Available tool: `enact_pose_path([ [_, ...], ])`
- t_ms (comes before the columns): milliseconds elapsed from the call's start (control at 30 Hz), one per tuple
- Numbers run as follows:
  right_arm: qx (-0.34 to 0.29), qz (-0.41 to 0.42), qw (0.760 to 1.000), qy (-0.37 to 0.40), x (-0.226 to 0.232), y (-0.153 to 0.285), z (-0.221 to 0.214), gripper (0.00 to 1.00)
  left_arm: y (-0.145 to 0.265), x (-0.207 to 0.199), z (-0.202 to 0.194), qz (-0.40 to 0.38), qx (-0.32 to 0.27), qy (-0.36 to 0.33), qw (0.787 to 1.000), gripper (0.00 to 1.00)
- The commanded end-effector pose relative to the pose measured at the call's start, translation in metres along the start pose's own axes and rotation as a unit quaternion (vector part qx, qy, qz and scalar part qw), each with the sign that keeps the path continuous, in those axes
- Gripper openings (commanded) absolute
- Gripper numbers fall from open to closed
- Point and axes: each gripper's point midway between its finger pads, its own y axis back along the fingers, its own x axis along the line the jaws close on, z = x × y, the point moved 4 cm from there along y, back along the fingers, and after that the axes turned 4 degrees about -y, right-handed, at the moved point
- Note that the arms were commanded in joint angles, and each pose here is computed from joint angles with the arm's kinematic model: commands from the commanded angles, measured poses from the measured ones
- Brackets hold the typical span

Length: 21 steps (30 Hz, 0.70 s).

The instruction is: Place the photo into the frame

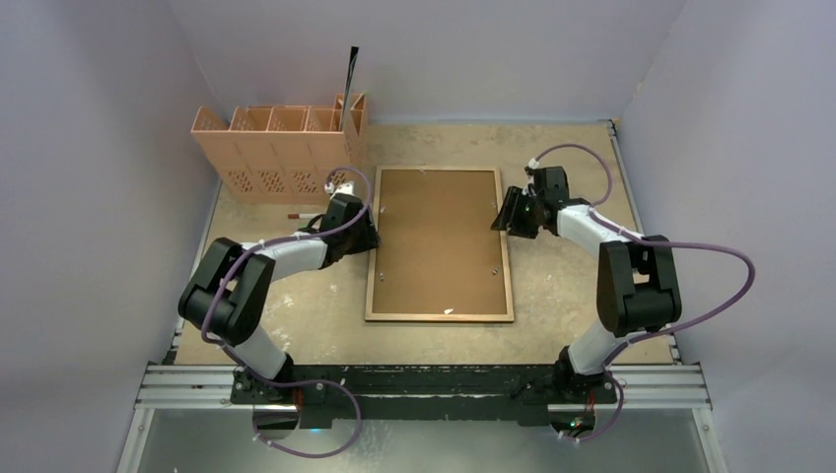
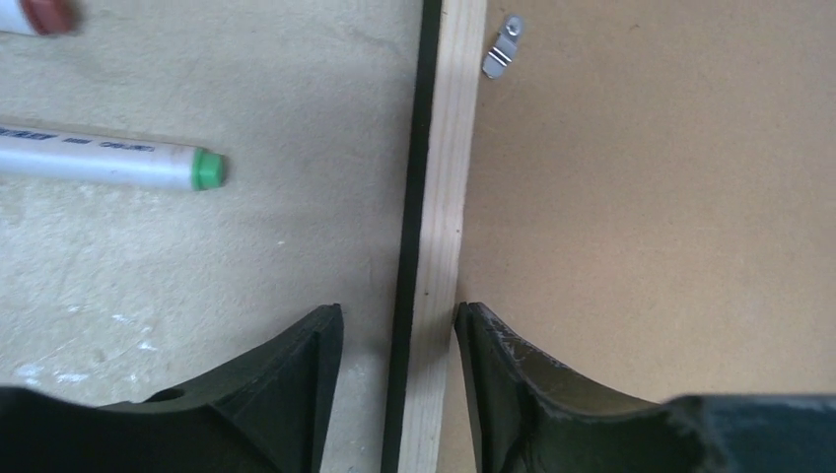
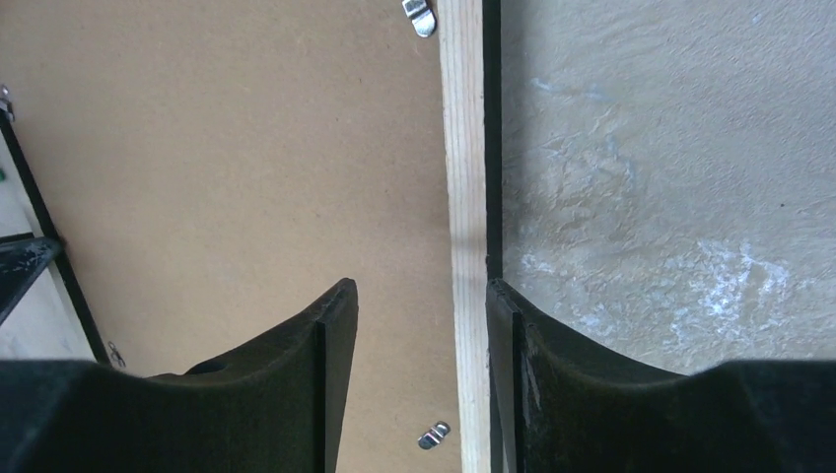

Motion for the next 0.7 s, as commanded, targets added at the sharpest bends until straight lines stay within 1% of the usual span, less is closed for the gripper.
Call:
enact_pose_path([
  [0, -0.019, -0.003, 1.000, 0.005, 0.000, 0.000, 0.003, 0.52, -0.008, -0.004, -0.015, -0.034, 0.029, -0.005, 0.999, 0.45],
  [67, -0.031, -0.004, 1.000, 0.003, 0.001, 0.005, 0.005, 0.52, -0.006, -0.008, -0.018, -0.054, 0.034, -0.005, 0.998, 0.38],
  [200, -0.055, 0.005, 0.998, 0.002, 0.007, 0.018, 0.008, 0.51, 0.000, -0.016, -0.024, -0.092, 0.039, -0.003, 0.995, 0.30],
  [300, -0.063, 0.035, 0.997, 0.009, 0.021, 0.025, 0.005, 0.51, 0.003, -0.020, -0.029, -0.117, 0.044, 0.004, 0.992, 0.27],
  [367, -0.061, 0.063, 0.996, 0.016, 0.035, 0.027, 0.003, 0.51, 0.005, -0.023, -0.034, -0.130, 0.048, 0.009, 0.990, 0.26],
  [467, -0.062, 0.105, 0.992, 0.015, 0.055, 0.027, 0.008, 0.52, 0.009, -0.022, -0.037, -0.128, 0.046, 0.012, 0.991, 0.27],
  [600, -0.086, 0.151, 0.985, 0.010, 0.083, 0.015, 0.037, 0.52, 0.012, -0.017, -0.033, -0.111, 0.030, 0.013, 0.993, 0.34],
  [667, -0.082, 0.177, 0.981, 0.005, 0.098, -0.001, 0.050, 0.52, 0.013, -0.015, -0.030, -0.101, 0.022, 0.011, 0.995, 0.35],
])
